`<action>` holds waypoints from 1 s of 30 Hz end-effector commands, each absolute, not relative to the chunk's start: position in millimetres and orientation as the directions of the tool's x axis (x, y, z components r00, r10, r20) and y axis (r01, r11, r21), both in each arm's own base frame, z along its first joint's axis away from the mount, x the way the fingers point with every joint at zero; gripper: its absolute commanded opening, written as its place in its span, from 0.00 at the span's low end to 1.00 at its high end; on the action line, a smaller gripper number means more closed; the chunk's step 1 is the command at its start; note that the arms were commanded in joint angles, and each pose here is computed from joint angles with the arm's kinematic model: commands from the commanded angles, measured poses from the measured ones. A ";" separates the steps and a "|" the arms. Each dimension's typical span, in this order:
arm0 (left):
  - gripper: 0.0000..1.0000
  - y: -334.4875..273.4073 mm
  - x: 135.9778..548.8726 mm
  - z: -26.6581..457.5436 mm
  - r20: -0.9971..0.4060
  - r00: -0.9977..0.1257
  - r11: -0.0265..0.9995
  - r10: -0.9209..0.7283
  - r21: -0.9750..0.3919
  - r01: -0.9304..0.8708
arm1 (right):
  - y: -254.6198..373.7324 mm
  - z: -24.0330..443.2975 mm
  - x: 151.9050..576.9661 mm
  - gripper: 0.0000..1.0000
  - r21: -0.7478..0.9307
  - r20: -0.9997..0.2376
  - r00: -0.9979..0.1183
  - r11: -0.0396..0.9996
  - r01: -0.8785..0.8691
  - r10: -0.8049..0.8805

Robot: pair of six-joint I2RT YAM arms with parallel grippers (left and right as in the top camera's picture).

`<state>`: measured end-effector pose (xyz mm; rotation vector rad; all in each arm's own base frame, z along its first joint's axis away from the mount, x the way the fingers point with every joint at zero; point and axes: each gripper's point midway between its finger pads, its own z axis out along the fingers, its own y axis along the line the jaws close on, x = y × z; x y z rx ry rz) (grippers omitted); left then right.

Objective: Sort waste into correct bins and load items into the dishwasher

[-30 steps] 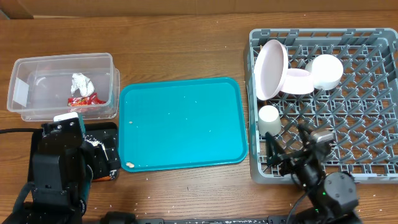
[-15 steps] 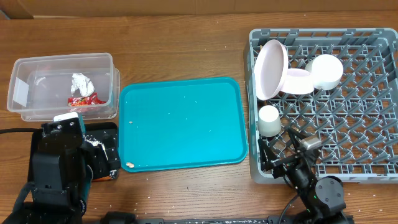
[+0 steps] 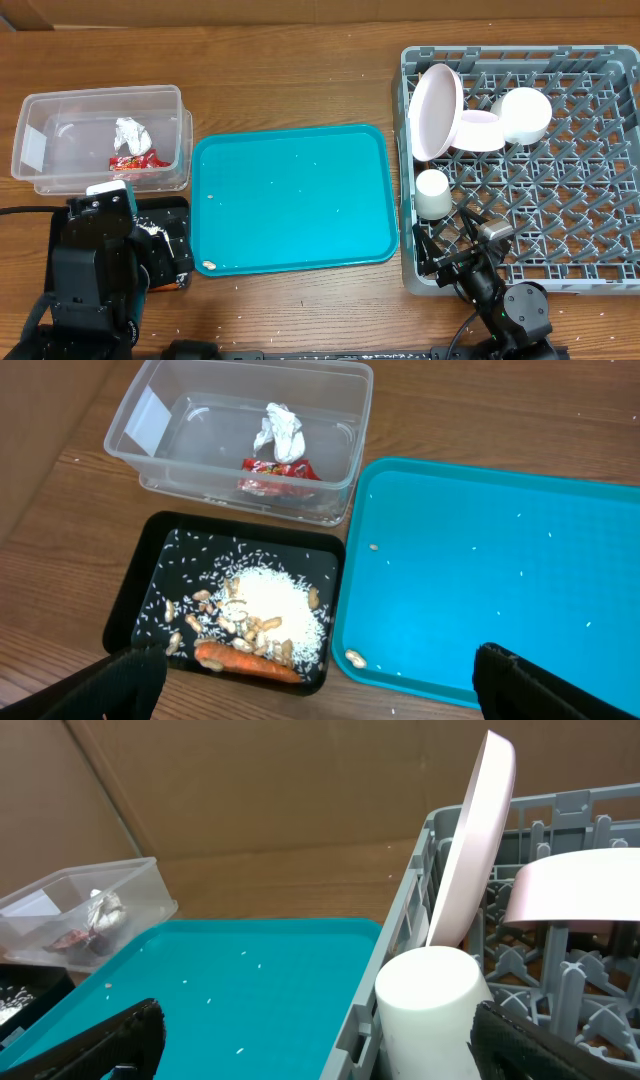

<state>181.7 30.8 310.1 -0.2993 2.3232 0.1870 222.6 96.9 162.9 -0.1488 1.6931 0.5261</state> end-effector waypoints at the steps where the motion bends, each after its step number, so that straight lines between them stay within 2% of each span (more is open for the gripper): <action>1: 1.00 33.5 180.7 315.0 -0.731 -0.666 0.961 -0.145 0.057 -0.272 | 95.2 166.9 222.9 1.00 0.253 -0.964 -0.179 0.888 -0.384 0.197; 9: 1.00 32.5 176.5 314.9 -0.739 -0.659 0.963 -0.139 0.053 -0.263 | 95.2 166.9 222.9 1.00 0.253 -0.964 -0.179 0.888 -0.384 0.197; 12: 1.00 38.8 170.7 314.5 -0.754 -0.650 0.960 -0.097 0.100 -0.260 | 95.2 166.8 222.9 1.00 0.253 -0.964 -0.179 0.888 -0.384 0.197; 16: 1.00 36.4 181.6 320.6 -0.846 -0.526 0.967 -0.088 0.055 -0.249 | 95.2 166.9 222.9 1.00 0.253 -0.964 -0.179 0.888 -0.384 0.197; 20: 1.00 6.7 201.3 313.6 -0.921 -0.381 0.995 0.084 0.101 -0.026 | 95.2 166.9 222.9 1.00 0.253 -0.964 -0.179 0.888 -0.384 0.197; 23: 1.00 -7.9 207.6 297.3 -0.952 -0.270 0.989 0.143 0.130 0.067 | 95.2 166.9 222.9 1.00 0.253 -0.964 -0.179 0.888 -0.384 0.197; 30: 1.00 -14.1 213.7 234.0 -0.978 -0.174 0.991 0.112 0.098 0.089 | 95.2 166.8 222.9 1.00 0.253 -0.964 -0.179 0.888 -0.384 0.197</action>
